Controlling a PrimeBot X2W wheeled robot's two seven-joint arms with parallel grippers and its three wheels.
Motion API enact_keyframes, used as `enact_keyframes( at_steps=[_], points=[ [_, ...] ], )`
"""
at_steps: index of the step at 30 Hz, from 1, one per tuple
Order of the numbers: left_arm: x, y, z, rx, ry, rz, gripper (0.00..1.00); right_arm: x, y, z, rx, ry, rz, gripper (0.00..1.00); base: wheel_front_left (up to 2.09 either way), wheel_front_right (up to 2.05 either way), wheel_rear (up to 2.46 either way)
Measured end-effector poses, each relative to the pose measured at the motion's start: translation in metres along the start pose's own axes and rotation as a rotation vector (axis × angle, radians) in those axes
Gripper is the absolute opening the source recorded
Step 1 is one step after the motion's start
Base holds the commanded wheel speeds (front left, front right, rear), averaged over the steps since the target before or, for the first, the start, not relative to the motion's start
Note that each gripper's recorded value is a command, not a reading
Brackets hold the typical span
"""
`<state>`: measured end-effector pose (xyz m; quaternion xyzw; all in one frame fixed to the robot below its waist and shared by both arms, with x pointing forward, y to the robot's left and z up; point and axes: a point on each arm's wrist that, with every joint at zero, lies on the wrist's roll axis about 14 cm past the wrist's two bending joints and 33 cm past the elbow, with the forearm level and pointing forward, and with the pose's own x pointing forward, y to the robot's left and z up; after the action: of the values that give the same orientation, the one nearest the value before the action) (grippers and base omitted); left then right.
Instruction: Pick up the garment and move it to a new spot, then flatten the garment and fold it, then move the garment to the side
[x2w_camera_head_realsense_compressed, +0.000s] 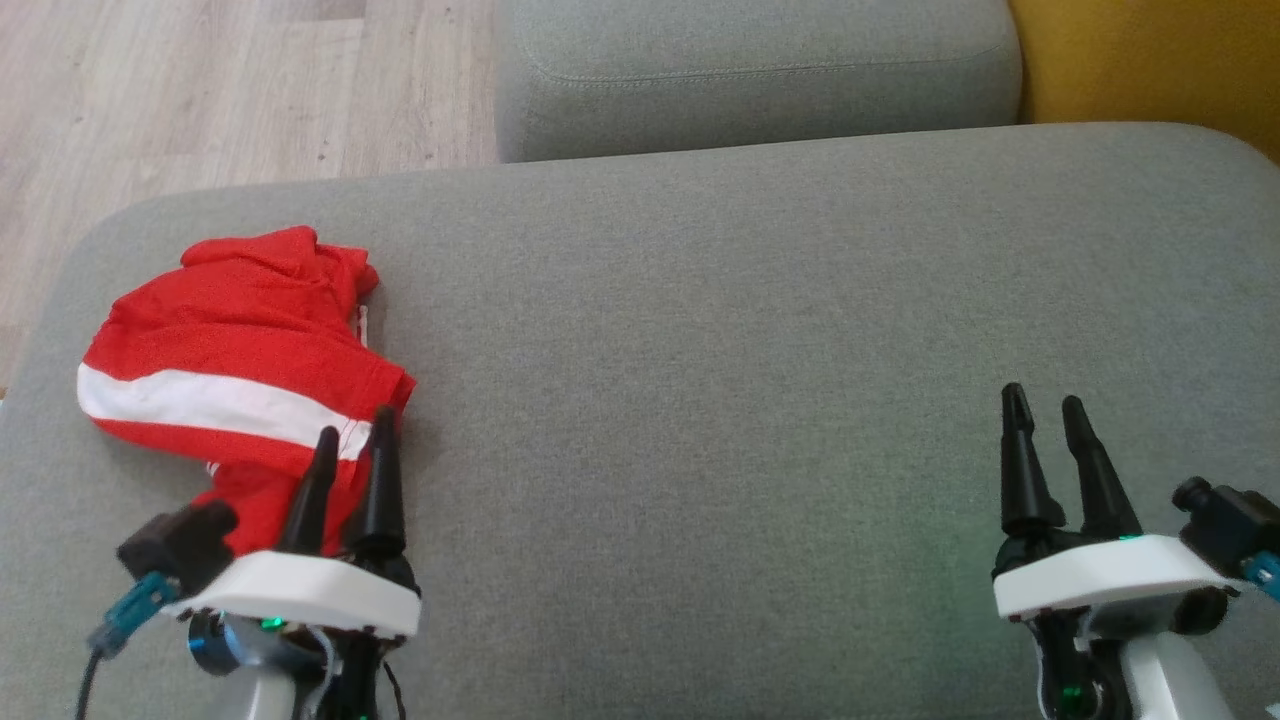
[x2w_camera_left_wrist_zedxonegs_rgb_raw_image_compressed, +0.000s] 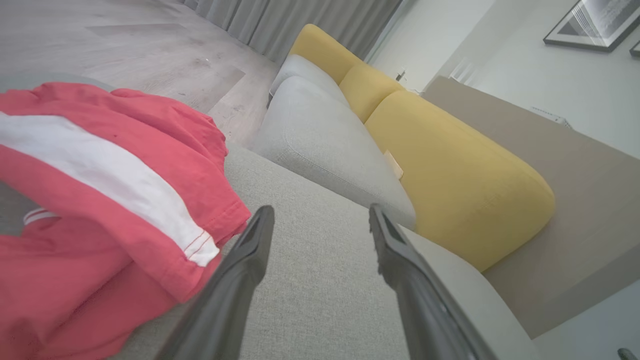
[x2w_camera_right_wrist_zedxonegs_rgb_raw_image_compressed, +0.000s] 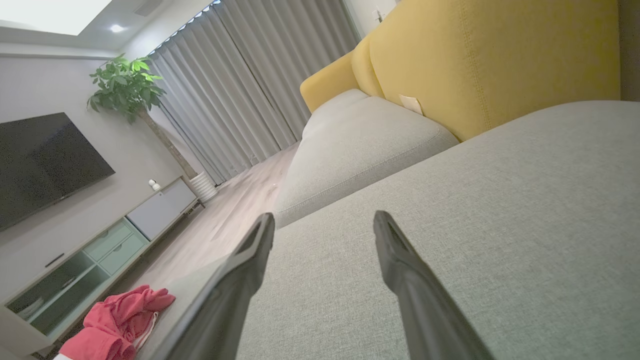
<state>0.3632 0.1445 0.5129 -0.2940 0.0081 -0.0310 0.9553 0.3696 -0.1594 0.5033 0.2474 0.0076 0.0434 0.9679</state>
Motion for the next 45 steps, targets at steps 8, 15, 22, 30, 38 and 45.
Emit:
enact_keyframes(
  at_steps=[8, 15, 22, 30, 38, 45],
  points=[
    [-0.001, -0.007, -0.005, 0.128, 0.011, -0.022, 1.0, 0.0, 0.007, -0.002, -0.099, 0.001, 0.029, 1.0, 0.0, 0.0, 0.0],
    [-0.004, -0.014, -0.009, 0.261, 0.007, -0.042, 1.0, 0.0, 0.017, -0.005, -0.213, 0.0, 0.066, 1.0, 0.0, 0.0, 0.0],
    [-0.007, -0.016, -0.015, 0.367, 0.009, -0.059, 1.0, -0.001, 0.028, -0.011, -0.342, 0.009, 0.114, 1.0, 0.0, 0.0, 0.0],
    [-0.009, -0.03, -0.005, 0.432, -0.05, -0.086, 1.0, -0.002, 0.041, -0.009, -0.39, -0.019, 0.159, 1.0, 0.0, 0.0, 0.0],
    [-0.007, -0.031, 0.025, 0.323, -0.16, -0.071, 1.0, -0.001, 0.037, 0.001, -0.264, -0.063, 0.135, 1.0, 0.0, 0.0, 0.0],
    [-0.018, -0.018, 0.01, 0.372, -0.12, -0.063, 1.0, -0.004, 0.036, -0.007, -0.289, -0.047, 0.137, 1.0, 0.0, 0.0, 0.0]
  ],
)
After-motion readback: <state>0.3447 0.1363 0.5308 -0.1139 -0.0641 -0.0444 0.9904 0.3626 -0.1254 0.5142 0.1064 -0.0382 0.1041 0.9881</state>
